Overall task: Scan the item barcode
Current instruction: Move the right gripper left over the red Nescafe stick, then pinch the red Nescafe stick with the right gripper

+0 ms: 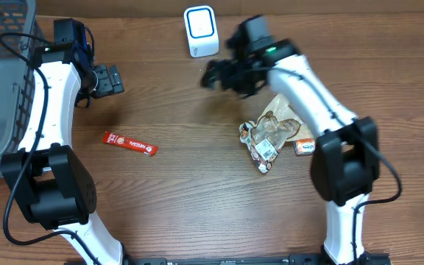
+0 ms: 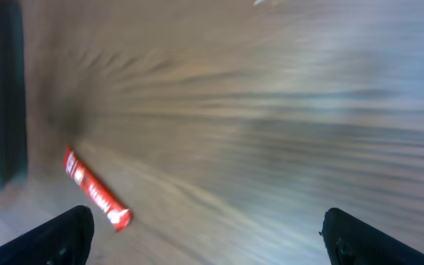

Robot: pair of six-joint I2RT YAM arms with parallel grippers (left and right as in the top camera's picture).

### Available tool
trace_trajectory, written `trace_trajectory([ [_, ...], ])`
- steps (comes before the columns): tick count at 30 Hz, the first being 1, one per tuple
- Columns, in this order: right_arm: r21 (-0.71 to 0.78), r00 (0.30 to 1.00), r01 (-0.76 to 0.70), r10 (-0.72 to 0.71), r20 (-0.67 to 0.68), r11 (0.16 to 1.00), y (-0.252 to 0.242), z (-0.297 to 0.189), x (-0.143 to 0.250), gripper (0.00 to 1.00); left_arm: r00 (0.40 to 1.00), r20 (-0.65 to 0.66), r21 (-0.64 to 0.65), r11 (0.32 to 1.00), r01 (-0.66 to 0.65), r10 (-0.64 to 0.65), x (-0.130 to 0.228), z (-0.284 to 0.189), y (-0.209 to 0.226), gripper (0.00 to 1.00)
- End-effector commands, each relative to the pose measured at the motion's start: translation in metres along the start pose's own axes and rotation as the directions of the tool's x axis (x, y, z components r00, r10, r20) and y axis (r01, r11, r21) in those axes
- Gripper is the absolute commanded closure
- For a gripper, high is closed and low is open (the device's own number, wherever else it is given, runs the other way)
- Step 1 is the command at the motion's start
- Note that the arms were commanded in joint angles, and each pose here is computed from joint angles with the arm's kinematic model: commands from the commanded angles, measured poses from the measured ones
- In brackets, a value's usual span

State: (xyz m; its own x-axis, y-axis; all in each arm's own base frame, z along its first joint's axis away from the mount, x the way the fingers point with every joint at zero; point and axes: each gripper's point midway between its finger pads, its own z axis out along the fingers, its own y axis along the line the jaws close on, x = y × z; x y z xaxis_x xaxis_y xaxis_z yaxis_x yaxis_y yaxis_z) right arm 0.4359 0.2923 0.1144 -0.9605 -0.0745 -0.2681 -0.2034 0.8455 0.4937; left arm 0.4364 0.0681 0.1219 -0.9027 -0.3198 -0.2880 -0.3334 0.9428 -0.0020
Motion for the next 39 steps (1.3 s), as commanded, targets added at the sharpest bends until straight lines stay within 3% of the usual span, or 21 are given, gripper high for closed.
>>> trace_trajectory([
  [1, 0.069, 0.994, 0.110, -0.109, -0.010, 0.992, 0.042, 0.025, 0.029, 0.00, 1.000, 0.019, -0.001, 1.000, -0.018, 0.018, -0.006, -0.004, -0.001, 0.00],
  [6, 0.013, 0.955, 0.297, -0.297, -0.009, 0.955, 0.122, 0.050, 0.073, 0.00, 1.000, 0.019, -0.001, 1.000, -0.018, 0.018, -0.006, -0.004, -0.001, 0.00],
  [12, 0.163, 0.897, 0.423, -0.437, 0.063, 0.891, 0.152, 0.060, 0.094, 0.11, 1.000, 0.019, -0.001, 1.000, -0.018, 0.018, -0.006, -0.004, -0.001, 0.00],
  [15, 0.153, 0.845, 0.515, -0.529, 0.076, 0.844, 0.171, 0.065, 0.104, 0.22, 1.000, 0.019, -0.001, 1.000, -0.018, 0.018, -0.006, -0.004, -0.001, 0.00],
  [25, 0.185, 0.847, 0.523, -0.532, -0.003, 0.832, 0.143, 0.123, 0.119, 0.24, 1.000, 0.019, -0.001, 1.000, -0.018, 0.018, -0.006, -0.004, -0.001, 0.00],
  [29, 0.122, 0.826, 0.563, -0.561, -0.050, 0.818, 0.138, 0.155, 0.135, 0.25, 1.000, 0.019, -0.001, 1.000, -0.018, 0.018, -0.006, -0.004, -0.001, 0.00],
  [32, 0.135, 0.827, 0.562, -0.557, -0.078, 0.816, 0.128, 0.164, 0.140, 0.35, 1.000, 0.019, -0.001, 1.000, -0.018, 0.018, -0.006, -0.004, -0.001, 0.00],
  [33, 0.140, 0.830, 0.557, -0.551, -0.083, 0.818, 0.124, 0.164, 0.138, 0.48, 1.000, 0.019, -0.001, 1.000, -0.018, 0.018, -0.006, -0.004, -0.001, 0.00],
  [35, 0.150, 0.836, 0.549, -0.540, -0.094, 0.823, 0.118, 0.162, 0.136, 0.63, 1.000, 0.019, -0.001, 1.000, -0.018, 0.018, -0.006, -0.004, -0.001, 0.00],
  [39, 0.183, 0.860, 0.511, -0.494, -0.132, 0.840, 0.098, 0.153, 0.128, 0.88, 1.000, 0.019, -0.001, 1.000, -0.018, 0.018, -0.006, -0.004, -0.001, 0.00],
])
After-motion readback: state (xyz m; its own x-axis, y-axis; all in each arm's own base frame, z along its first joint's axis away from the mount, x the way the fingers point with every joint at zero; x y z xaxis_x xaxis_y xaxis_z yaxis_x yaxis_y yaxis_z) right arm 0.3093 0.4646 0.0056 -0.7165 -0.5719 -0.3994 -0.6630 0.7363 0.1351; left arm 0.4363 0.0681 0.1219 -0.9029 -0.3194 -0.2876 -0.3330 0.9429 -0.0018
